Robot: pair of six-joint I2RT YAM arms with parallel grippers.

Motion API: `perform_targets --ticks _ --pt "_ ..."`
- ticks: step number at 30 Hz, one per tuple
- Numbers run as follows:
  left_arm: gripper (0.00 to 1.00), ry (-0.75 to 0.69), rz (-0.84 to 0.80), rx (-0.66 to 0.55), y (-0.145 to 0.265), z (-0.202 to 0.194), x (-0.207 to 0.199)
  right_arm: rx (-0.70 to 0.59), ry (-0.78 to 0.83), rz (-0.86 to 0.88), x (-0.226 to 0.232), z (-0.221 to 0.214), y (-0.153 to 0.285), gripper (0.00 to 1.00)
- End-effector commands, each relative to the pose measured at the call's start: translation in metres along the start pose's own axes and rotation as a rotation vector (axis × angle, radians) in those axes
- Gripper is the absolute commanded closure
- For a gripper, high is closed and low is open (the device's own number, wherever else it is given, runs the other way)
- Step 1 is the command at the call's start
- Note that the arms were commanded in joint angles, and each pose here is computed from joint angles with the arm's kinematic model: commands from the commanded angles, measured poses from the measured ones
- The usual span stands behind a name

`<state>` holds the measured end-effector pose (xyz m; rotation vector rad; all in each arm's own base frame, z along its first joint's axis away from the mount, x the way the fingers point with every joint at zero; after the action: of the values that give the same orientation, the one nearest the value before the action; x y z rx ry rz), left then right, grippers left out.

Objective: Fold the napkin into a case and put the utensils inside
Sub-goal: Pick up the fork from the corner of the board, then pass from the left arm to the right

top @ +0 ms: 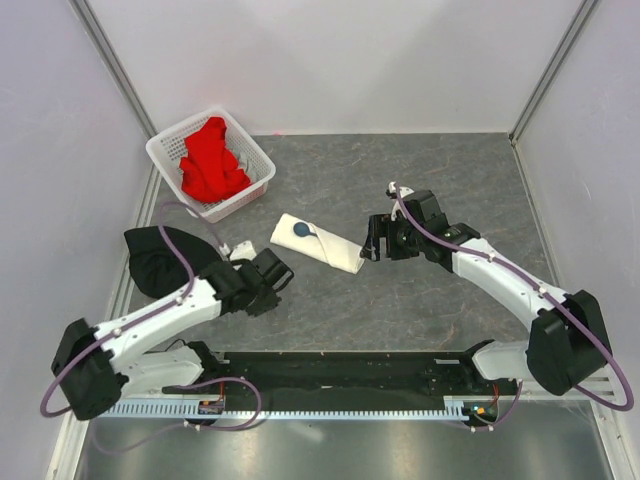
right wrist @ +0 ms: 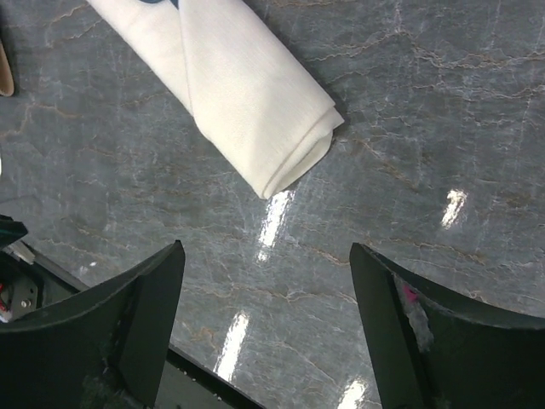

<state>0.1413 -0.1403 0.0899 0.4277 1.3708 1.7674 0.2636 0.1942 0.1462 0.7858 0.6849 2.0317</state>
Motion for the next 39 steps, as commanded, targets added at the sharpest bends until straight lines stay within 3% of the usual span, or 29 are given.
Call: perform_targets --ticks 1,6,9,13,19,27,28,29,31,32,33,35,36,39 --pt "0.98 -0.185 -0.474 0.017 0.08 0.018 -0.07 -0.083 0.053 0.097 0.021 0.033 0.017 0.12" --pt "0.98 -0.305 -0.882 0.016 0.145 0.021 -0.105 -0.152 -0.008 0.248 0.051 0.062 0.031 0.1" --pt "0.98 -0.377 -1.057 0.119 0.17 0.005 -0.12 -0.23 -0.099 0.375 0.074 0.083 0.047 0.11" --pt "0.98 -0.397 -1.116 0.241 0.172 -0.011 -0.137 -0.369 -0.197 0.541 0.1 0.111 0.078 0.14" --pt "0.98 -0.364 -1.202 0.346 0.174 -0.023 -0.152 -0.437 -0.222 0.573 0.102 0.108 0.089 0.19" --pt "0.98 -0.376 -1.241 0.429 0.174 -0.027 -0.158 -0.426 -0.264 0.612 0.104 0.103 0.087 0.43" --pt "0.98 -0.379 -1.244 0.428 0.174 -0.027 -0.159 -0.433 -0.276 0.61 0.103 0.103 0.088 0.48" --pt "0.98 -0.379 -1.222 0.425 0.171 -0.025 -0.158 -0.433 -0.293 0.605 0.103 0.103 0.087 0.6" --pt "0.86 -0.357 -1.194 0.367 0.165 -0.015 -0.158 -0.432 -0.379 0.564 0.098 0.106 0.087 0.8" --pt "0.77 -0.359 -1.158 0.336 0.159 -0.012 -0.155 -0.429 -0.413 0.552 0.096 0.106 0.086 1.0" --pt "0.57 -0.331 -1.13 0.256 0.154 -0.002 -0.157 -0.418 -0.459 0.53 0.093 0.105 0.084 1.0" --pt "0.36 -0.354 -1.139 0.155 0.156 0.009 -0.156 -0.433 -0.567 0.483 0.084 0.108 0.079 1.0" --pt "0.19 -0.34 -1.111 0.075 0.152 0.019 -0.157 -0.419 -0.61 0.438 0.078 0.104 0.075 1.0" --pt "0.17 -0.349 -1.055 -0.124 0.144 0.041 -0.156 -0.414 -0.757 0.263 0.054 0.098 0.066 1.0"
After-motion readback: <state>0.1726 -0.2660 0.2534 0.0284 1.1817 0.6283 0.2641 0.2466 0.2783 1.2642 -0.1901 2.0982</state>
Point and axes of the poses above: each gripper's point midway between its finger pads, its own y axis back along the fingers, its own x axis along the line the jaws close on, z = x × y, the point moved 3 cm from there along y, back along the fingers, and after that the axes turned 12 degrees about y, right-handed, at the moved point
